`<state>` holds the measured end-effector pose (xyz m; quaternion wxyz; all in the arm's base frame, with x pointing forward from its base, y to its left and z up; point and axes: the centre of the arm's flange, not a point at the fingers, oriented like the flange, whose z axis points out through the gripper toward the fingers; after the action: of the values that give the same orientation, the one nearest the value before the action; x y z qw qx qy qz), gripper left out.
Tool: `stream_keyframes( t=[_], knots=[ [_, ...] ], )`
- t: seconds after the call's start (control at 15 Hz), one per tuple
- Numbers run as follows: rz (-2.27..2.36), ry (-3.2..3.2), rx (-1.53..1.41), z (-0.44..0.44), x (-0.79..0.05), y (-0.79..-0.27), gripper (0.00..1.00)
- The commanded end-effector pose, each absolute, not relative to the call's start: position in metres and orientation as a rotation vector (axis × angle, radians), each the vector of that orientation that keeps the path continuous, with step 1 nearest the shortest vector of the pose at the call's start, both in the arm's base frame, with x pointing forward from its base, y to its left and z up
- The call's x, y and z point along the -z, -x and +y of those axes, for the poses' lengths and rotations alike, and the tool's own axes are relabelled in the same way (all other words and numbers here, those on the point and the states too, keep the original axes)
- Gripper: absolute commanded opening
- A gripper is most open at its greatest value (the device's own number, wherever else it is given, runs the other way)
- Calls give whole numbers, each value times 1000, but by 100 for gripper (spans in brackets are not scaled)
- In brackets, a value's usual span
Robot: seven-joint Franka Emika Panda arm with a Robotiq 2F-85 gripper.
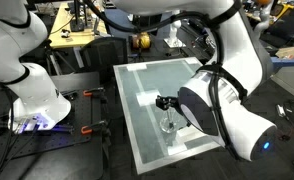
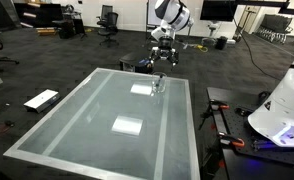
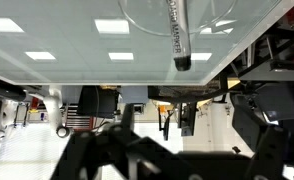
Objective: Put the marker in the glass then put it back on the table
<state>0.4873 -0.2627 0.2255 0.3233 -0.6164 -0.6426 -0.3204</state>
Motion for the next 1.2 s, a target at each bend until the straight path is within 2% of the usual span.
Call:
stream_keyframes(
  t=[0.0,0.87,1.13],
  knots=[
    [-1689,1581,836,-272,-210,-489,100],
    [-1603,1599,826,-285,-178,-477,100],
    [-1595,1599,826,-284,-176,-476,87]
  ],
)
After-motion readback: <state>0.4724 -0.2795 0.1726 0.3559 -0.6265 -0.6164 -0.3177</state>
